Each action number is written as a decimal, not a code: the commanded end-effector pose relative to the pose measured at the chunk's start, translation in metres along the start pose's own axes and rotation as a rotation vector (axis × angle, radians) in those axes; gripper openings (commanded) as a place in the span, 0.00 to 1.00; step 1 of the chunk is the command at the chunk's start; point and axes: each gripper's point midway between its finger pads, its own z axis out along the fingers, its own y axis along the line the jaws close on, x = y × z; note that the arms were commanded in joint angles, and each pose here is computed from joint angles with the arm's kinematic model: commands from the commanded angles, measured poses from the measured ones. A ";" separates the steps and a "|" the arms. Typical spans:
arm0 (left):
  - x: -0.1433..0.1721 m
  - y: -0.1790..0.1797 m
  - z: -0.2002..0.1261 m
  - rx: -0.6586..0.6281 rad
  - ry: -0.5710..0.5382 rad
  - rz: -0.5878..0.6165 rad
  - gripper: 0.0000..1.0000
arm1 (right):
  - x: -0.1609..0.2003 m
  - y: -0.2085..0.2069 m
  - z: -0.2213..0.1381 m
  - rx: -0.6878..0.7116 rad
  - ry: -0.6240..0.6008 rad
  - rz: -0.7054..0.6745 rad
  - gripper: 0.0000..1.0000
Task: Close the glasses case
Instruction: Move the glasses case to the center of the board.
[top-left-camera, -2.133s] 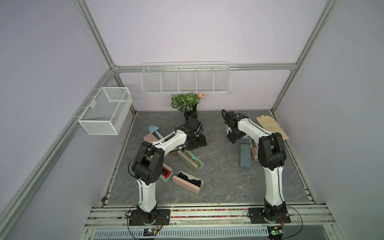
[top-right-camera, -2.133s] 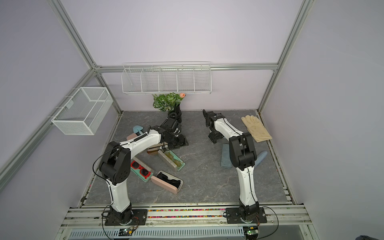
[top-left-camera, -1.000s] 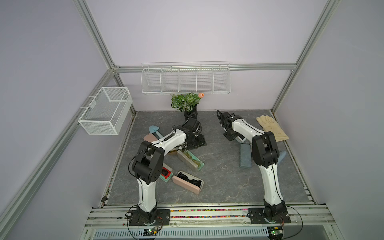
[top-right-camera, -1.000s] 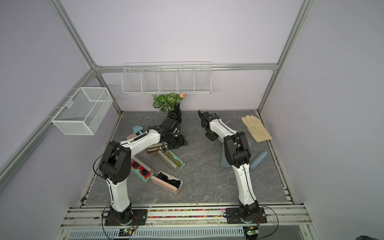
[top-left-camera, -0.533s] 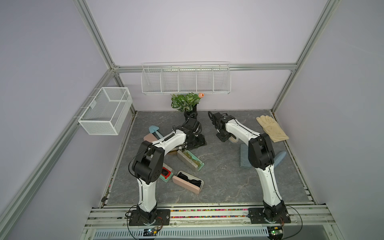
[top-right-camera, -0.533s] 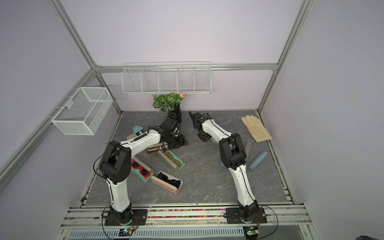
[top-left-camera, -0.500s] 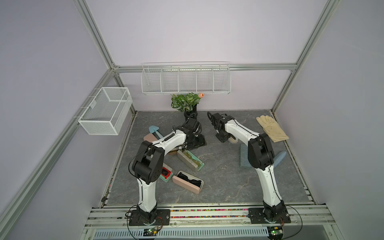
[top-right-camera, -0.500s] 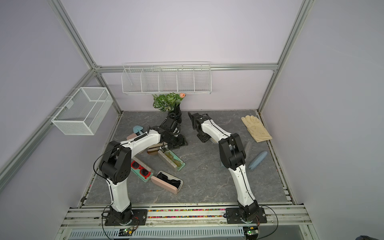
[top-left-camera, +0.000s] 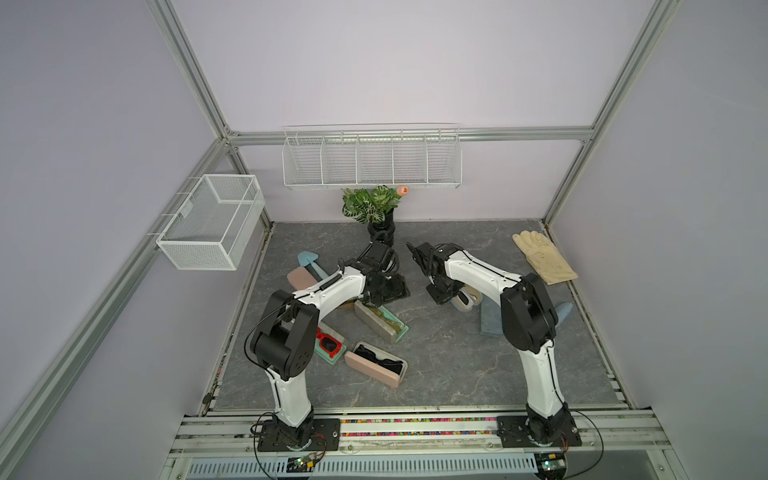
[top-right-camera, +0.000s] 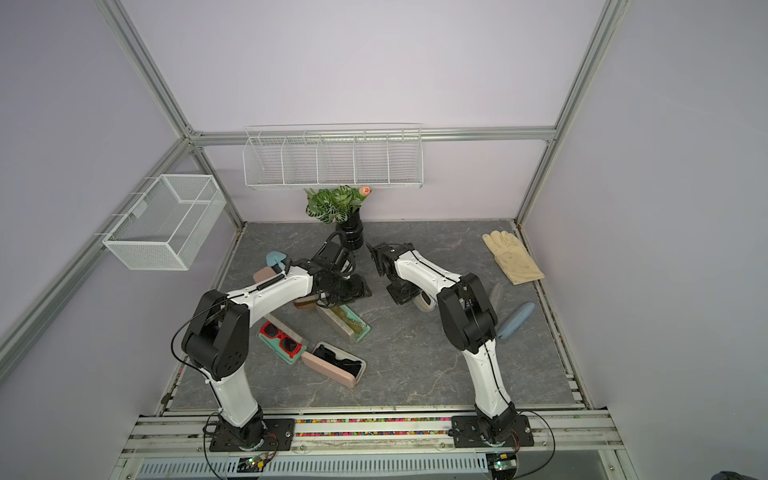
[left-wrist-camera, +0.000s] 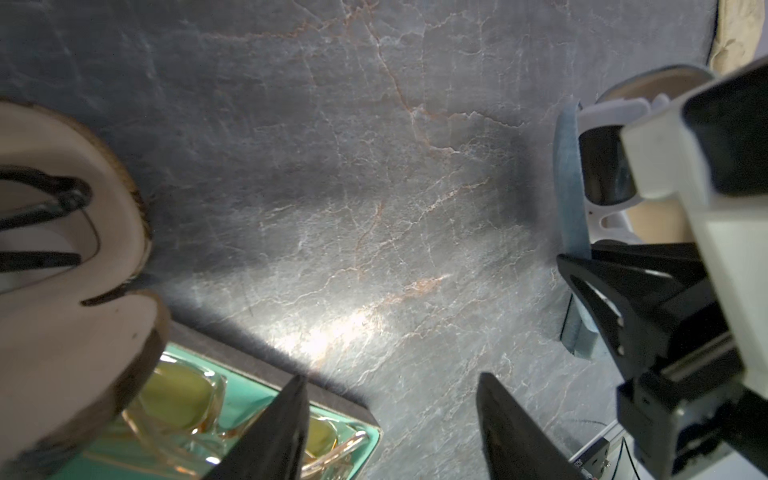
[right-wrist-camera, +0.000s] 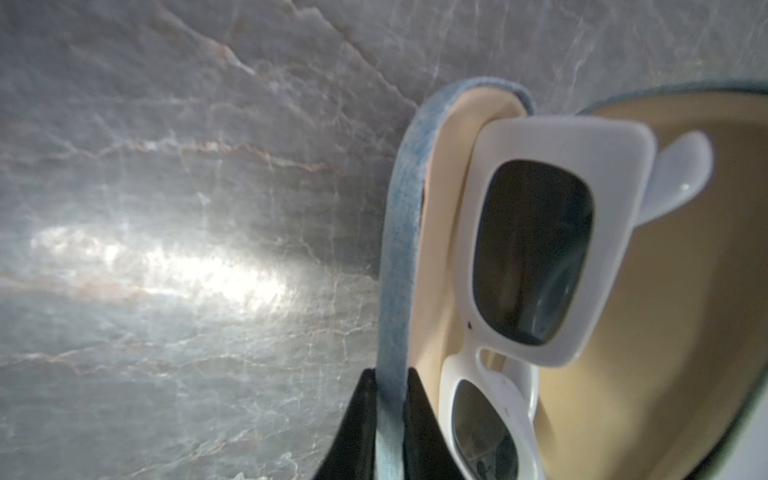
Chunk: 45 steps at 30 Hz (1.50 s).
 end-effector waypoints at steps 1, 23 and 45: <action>-0.002 0.001 -0.007 0.009 -0.026 -0.002 0.65 | 0.010 0.010 -0.008 -0.020 -0.019 0.063 0.15; 0.000 0.003 -0.005 0.006 -0.020 -0.011 0.65 | 0.013 0.027 -0.017 -0.033 -0.041 0.067 0.42; -0.007 -0.032 0.018 0.055 0.011 0.006 0.28 | 0.013 -0.041 -0.092 0.037 -0.196 0.139 0.23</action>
